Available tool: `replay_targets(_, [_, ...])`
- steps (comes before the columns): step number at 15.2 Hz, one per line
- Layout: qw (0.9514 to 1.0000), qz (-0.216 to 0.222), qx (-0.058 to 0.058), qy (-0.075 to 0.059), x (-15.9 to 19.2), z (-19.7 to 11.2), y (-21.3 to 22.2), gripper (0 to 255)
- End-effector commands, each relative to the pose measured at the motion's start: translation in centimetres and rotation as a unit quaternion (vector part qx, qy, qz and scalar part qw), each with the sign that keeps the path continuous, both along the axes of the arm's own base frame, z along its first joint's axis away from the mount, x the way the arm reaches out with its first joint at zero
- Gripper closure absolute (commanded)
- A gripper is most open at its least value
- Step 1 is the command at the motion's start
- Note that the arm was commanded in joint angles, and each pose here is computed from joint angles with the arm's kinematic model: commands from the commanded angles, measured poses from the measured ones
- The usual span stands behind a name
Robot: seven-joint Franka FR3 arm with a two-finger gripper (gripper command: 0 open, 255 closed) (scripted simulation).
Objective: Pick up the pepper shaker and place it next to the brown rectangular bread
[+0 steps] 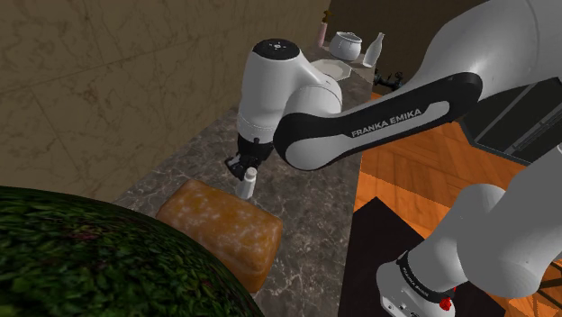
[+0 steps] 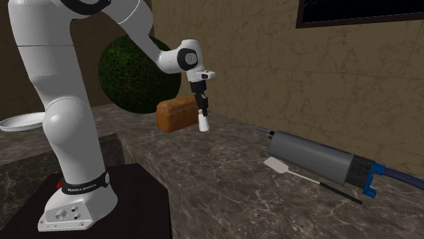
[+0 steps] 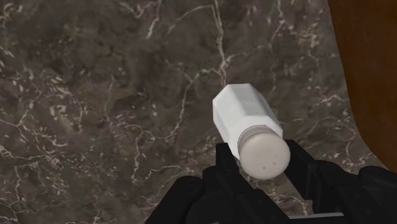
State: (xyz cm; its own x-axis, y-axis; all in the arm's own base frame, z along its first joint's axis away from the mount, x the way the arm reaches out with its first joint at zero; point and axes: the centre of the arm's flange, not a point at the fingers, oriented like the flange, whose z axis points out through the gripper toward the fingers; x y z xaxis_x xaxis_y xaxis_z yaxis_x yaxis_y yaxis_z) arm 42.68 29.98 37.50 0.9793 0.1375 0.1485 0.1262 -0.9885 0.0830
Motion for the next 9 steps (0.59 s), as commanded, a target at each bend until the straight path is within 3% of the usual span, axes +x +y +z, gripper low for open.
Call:
replay_targets(1, [1.0, 0.0, 0.0, 0.0, -0.03, -0.24, 0.0, 255])
replay_targets(7, [1.0, 0.0, 0.0, 0.0, -0.03, -0.24, 0.0, 255])
replay_targets(8, [1.0, 0.0, 0.0, 0.0, -0.03, -0.23, 0.0, 0])
replay_targets(9, [1.0, 0.0, 0.0, 0.0, -0.03, -0.23, 0.0, 0])
